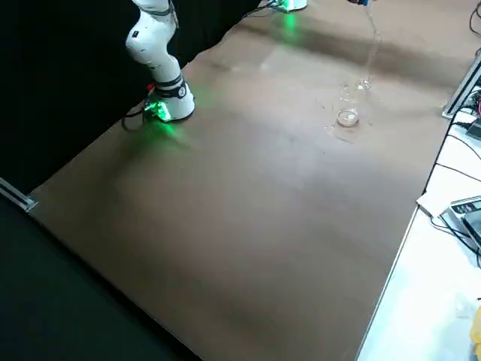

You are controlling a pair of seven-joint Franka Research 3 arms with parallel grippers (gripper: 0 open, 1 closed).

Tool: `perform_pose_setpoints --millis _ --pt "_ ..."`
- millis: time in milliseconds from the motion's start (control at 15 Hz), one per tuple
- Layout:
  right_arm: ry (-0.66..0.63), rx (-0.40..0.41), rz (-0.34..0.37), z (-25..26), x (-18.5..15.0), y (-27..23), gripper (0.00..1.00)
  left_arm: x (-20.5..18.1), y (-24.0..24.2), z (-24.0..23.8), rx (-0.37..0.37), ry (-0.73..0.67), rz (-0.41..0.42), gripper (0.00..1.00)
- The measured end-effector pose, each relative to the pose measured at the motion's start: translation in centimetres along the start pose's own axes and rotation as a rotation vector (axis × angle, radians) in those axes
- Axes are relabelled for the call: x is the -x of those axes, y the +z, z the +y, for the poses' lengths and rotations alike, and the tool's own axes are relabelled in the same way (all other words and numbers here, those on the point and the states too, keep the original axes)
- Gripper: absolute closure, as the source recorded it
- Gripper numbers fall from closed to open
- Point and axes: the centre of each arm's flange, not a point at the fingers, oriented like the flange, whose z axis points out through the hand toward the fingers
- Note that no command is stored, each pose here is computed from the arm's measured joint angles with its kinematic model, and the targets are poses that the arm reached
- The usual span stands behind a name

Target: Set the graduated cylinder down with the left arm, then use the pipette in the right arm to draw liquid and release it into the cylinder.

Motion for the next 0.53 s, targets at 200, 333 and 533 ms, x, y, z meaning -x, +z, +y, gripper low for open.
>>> perform_pose_setpoints --millis 200,333,533 --pt "0.002 -0.014 0.011 -0.8 0.3 -0.1 0.77 0.0 0.0 0.0 0.0 0.001 0.0 0.0" --pt "0.0 -0.023 0.025 -1.7 0.7 0.3 0.77 0.0 0.0 0.0 0.0 0.001 0.0 0.0" --pt "-0.009 -0.044 0.057 -3.6 1.7 1.3 0.77 0.0 0.0 0.0 0.0 0.001 0.0 0.0"
